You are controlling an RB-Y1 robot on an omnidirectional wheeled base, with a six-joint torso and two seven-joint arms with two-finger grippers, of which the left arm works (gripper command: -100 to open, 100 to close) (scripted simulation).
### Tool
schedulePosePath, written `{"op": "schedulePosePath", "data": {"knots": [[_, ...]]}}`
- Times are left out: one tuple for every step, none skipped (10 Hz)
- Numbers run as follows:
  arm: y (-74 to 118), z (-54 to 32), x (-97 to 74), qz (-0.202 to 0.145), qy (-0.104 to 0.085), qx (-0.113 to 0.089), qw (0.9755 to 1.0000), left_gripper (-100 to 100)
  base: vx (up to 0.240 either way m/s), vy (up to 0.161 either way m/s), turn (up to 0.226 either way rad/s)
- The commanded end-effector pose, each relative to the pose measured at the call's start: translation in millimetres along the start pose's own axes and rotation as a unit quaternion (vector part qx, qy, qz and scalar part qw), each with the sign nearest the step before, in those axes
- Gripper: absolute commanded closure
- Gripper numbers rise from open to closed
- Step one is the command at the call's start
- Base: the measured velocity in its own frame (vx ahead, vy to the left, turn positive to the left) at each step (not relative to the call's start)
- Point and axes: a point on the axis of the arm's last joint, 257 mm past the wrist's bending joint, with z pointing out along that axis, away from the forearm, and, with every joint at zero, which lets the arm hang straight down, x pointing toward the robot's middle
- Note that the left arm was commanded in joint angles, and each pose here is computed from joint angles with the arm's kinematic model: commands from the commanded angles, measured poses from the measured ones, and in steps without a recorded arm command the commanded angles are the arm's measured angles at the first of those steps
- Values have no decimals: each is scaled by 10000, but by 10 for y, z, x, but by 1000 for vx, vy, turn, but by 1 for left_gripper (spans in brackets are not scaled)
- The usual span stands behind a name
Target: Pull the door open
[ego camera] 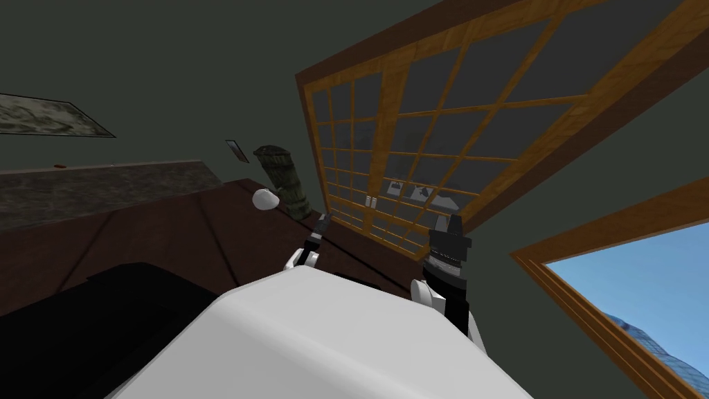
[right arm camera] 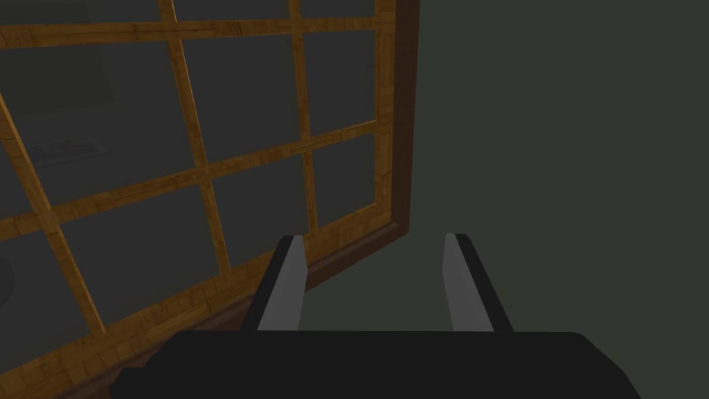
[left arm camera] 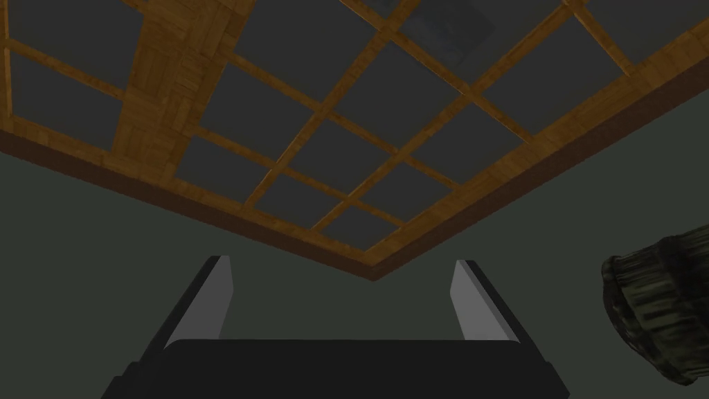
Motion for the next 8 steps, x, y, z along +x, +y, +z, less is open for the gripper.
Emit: {"op": "schedulePosePath", "data": {"knots": [[48, -9, 112, 220, 104, -41, 9997, -100, 103, -45, -20], [85, -23, 175, 345, 169, -65, 9992, -100, 106, -46, -25], [120, -38, 238, 469, 235, -86, 9986, -100, 99, -37, -21], [154, -54, 301, 591, 301, -106, 9977, -100, 101, -44, -28], [185, -70, 363, 705, 366, -124, 9968, -100, 111, -57, -17], [214, -87, 426, 819, 430, -139, 9956, -100, 109, -60, -16], [243, -104, 488, 930, 496, -153, 9943, -100, 96, -53, -21], [270, -122, 551, 1041, 563, -165, 9928, -100, 101, -48, -20]]}}
